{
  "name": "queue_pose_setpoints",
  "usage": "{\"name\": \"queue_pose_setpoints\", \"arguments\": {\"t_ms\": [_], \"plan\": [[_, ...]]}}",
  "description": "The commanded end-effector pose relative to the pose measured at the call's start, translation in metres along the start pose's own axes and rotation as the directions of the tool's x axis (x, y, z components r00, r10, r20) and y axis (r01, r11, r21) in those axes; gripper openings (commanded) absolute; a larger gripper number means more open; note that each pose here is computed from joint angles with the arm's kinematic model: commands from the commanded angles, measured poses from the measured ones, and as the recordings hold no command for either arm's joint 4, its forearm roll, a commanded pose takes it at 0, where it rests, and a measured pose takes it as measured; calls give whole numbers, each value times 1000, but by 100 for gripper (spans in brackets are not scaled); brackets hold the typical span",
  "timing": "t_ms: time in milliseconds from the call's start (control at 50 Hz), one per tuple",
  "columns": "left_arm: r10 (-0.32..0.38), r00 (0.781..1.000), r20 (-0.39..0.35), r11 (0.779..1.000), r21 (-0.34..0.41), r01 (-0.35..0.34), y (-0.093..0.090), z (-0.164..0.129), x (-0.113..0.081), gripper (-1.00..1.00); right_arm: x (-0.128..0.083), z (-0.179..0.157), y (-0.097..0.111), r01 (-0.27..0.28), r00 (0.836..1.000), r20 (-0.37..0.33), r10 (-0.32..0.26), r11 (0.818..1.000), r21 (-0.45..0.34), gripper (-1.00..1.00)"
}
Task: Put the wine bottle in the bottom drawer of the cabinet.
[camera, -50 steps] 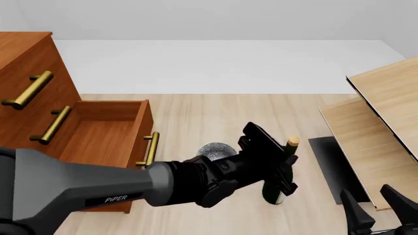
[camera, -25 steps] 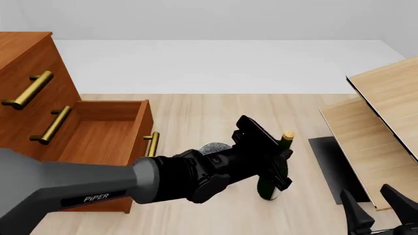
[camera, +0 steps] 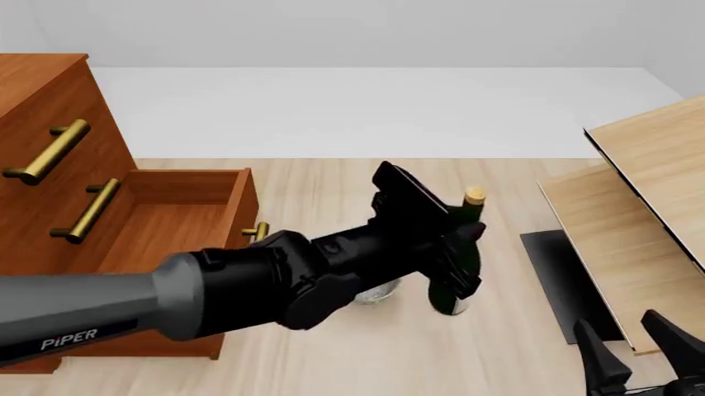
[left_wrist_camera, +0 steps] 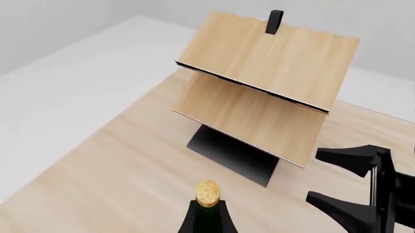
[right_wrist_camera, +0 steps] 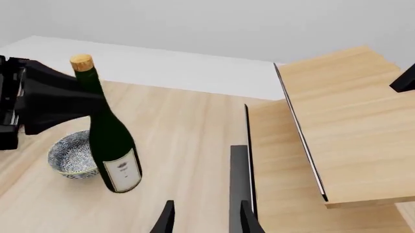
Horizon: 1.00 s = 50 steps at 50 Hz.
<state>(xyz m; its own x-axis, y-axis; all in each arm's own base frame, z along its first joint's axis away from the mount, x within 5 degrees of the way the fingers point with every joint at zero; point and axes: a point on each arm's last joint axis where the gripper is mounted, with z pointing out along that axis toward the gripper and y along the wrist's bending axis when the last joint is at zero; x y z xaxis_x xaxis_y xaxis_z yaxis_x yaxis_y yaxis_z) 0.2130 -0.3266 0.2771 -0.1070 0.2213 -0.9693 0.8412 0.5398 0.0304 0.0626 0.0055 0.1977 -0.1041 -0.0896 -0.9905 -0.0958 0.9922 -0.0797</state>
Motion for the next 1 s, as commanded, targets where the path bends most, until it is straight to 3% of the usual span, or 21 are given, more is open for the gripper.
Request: {"name": "queue_pose_setpoints", "arguments": {"t_ms": [20, 780, 1000], "plan": [[12, 998, 59, 1000, -2, -12, 1, -23, -22, -100, 0, 0, 0, 2, 1000, 1, -2, 1000, -5, 100], [-18, 997, 81, 1000, -15, 20, 6, -62, -40, -100, -1, 1, 2, 18, 1000, 1, -18, 999, -30, 100], [-7, 997, 71, 999, -47, 10, 17, -77, -50, -100, -1, 1, 2, 23, 1000, 2, -23, 999, -34, 100]]}}
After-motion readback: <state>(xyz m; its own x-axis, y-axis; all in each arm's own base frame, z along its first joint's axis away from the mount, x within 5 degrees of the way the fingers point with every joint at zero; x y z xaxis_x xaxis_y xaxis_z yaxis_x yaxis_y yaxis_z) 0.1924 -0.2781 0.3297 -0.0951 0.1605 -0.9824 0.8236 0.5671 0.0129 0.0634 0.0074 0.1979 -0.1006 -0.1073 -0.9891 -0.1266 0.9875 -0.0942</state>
